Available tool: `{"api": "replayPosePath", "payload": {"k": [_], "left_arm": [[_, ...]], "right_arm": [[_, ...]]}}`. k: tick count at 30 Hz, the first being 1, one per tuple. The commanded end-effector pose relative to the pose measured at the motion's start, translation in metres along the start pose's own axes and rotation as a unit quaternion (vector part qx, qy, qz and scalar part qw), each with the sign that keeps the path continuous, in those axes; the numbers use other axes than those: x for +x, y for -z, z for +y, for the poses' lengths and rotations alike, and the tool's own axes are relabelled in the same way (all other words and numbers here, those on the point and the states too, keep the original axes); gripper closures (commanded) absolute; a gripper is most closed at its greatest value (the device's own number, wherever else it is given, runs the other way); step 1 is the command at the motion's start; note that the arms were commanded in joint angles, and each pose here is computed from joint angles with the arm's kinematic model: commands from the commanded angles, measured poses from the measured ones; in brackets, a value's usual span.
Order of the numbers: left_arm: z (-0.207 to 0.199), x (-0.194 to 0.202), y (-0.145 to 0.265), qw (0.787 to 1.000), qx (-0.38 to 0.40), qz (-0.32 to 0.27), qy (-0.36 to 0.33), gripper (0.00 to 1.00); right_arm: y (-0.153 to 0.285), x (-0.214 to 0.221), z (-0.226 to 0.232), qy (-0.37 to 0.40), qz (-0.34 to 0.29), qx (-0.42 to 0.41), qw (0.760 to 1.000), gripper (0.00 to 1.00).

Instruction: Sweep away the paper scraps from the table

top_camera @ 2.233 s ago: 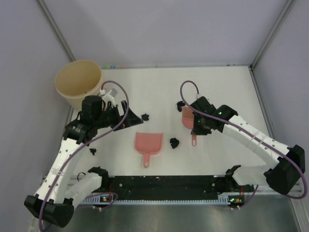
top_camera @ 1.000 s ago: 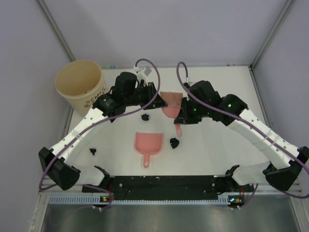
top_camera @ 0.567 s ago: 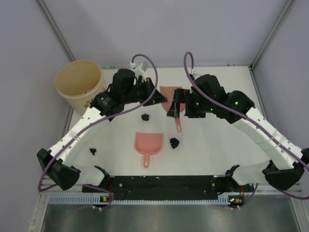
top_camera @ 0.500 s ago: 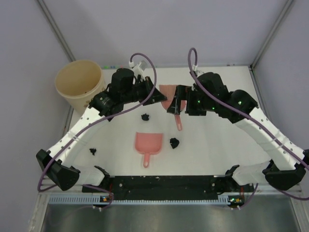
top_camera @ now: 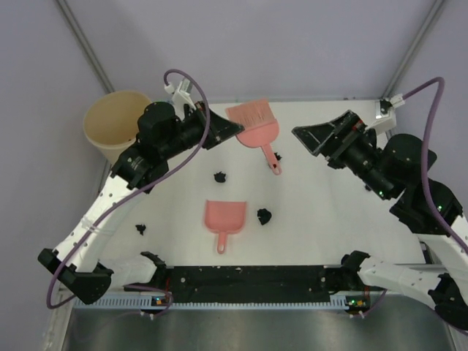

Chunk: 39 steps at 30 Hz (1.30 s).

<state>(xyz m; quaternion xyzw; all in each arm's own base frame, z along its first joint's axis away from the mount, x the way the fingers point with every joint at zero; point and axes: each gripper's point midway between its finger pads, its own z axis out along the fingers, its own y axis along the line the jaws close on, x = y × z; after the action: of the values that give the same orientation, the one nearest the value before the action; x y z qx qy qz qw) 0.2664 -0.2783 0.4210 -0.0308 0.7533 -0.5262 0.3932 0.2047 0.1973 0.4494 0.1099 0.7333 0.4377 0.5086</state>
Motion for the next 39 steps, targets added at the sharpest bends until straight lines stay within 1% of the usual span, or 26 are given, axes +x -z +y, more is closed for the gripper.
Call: {"api": "replayPosePath", "payload": {"k": [1, 3, 6, 10, 14, 18, 20, 23, 25, 33, 39], "left_arm": [[-0.06, -0.047, 0.033, 0.99, 0.093, -0.102, 0.012, 1.0], [-0.068, -0.056, 0.042, 0.984, 0.116, -0.129, 0.033, 1.0], [-0.083, -0.069, 0.054, 0.971, 0.163, -0.164, 0.064, 1.0], [-0.097, -0.077, 0.061, 0.958, 0.206, -0.178, 0.087, 1.0], [-0.103, -0.085, 0.067, 0.95, 0.223, -0.198, 0.096, 1.0], [-0.105, -0.091, 0.069, 0.947, 0.223, -0.212, 0.097, 1.0], [-0.104, -0.093, 0.068, 0.946, 0.221, -0.216, 0.098, 1.0], [-0.102, -0.095, 0.069, 0.945, 0.217, -0.223, 0.096, 1.0], [-0.101, -0.097, 0.068, 0.945, 0.215, -0.229, 0.094, 1.0], [-0.098, -0.098, 0.061, 0.945, 0.215, -0.228, 0.096, 1.0], [-0.092, -0.097, 0.057, 0.946, 0.208, -0.23, 0.097, 1.0]], "right_arm": [[0.001, -0.033, 0.034, -0.032, -0.072, -0.067, 0.995, 0.01], [0.004, -0.038, 0.044, -0.037, -0.077, -0.088, 0.992, 0.01], [-0.001, -0.033, 0.053, -0.042, -0.067, -0.108, 0.991, 0.06], [-0.013, -0.029, 0.064, -0.046, -0.054, -0.125, 0.99, 0.11], [-0.028, -0.027, 0.079, -0.043, -0.048, -0.148, 0.987, 0.18], [-0.037, -0.024, 0.091, -0.039, -0.039, -0.171, 0.984, 0.24], [-0.039, -0.023, 0.095, -0.04, -0.036, -0.179, 0.982, 0.26], [-0.04, -0.026, 0.099, -0.043, -0.042, -0.186, 0.981, 0.29], [-0.04, -0.028, 0.102, -0.046, -0.044, -0.191, 0.98, 0.33], [-0.041, -0.03, 0.112, -0.05, -0.046, -0.214, 0.975, 0.46], [-0.041, -0.032, 0.116, -0.049, -0.051, -0.221, 0.973, 0.51]]}}
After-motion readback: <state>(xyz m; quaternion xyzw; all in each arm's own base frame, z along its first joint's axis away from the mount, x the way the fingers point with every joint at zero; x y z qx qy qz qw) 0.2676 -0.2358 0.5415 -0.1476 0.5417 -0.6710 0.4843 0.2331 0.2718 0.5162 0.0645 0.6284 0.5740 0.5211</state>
